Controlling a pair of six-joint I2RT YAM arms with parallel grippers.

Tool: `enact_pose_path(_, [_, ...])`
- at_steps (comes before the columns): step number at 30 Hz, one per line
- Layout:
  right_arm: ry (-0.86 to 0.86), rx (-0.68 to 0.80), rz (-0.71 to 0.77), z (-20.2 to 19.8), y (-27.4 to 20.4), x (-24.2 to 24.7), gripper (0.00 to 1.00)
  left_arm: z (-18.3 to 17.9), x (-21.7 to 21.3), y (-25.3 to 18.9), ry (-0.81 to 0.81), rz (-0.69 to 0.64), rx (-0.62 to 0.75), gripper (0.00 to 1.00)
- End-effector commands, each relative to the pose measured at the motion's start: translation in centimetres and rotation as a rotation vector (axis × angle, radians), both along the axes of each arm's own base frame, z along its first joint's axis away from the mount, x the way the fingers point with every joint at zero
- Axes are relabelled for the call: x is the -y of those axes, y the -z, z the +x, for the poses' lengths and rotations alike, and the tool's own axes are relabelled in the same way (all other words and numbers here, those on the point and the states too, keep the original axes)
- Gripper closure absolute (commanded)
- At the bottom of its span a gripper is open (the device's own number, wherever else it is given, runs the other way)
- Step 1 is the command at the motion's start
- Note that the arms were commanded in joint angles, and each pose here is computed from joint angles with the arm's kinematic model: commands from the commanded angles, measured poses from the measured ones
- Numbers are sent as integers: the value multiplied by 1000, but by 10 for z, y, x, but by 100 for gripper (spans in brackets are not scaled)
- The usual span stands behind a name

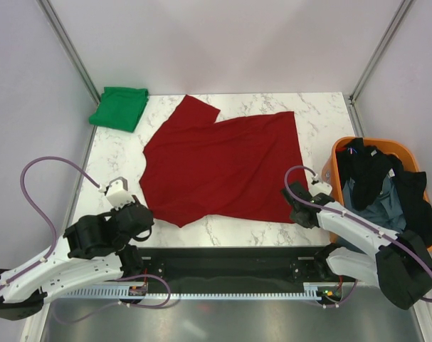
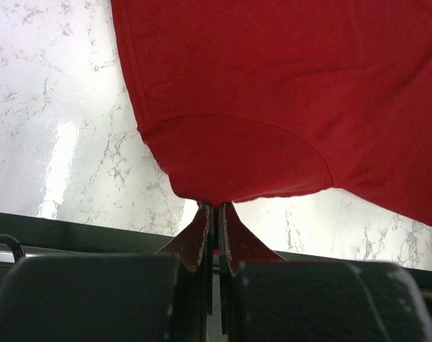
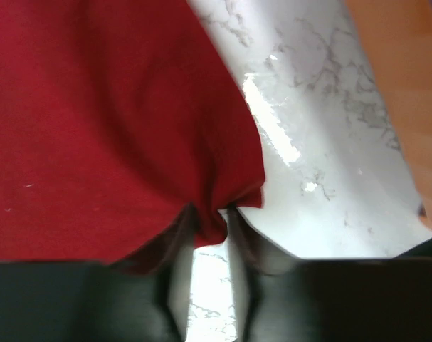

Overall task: Fold and stack the t-shirts
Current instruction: Fold the tshirt

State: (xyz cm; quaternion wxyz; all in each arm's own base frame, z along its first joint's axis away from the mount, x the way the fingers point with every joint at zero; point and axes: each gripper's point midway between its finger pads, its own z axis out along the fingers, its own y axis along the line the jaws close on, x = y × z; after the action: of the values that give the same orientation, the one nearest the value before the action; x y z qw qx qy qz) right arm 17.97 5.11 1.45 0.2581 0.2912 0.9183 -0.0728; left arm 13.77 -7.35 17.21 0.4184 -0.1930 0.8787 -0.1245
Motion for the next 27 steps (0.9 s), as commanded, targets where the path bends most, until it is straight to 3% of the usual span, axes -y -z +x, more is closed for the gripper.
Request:
enact_pose_path(1, [0,14,-4,5,1,0,80,7,-3,-7,-16,16,44,98])
enact_pose_path(3, [-20,15,12,7,-2,-5,100,5,-1,-6,-4,7,36,98])
enact_pose_path(9, [-51,12,72,-1,-24,-12,100,-13,37,-13,257,-84,-1,98])
enact_pose_path(15, [-53,102,192,3,-60,-26,100,-20,53,-3,382,18,-83,98])
enact_pose_path(21, [-83,131,131,30,-91,-30,100,15,56,-50,427,182,31,97])
enact_pose_path(27, [-108,171,82,74,-128,-32,100,70,65,-67,468,267,-3,98])
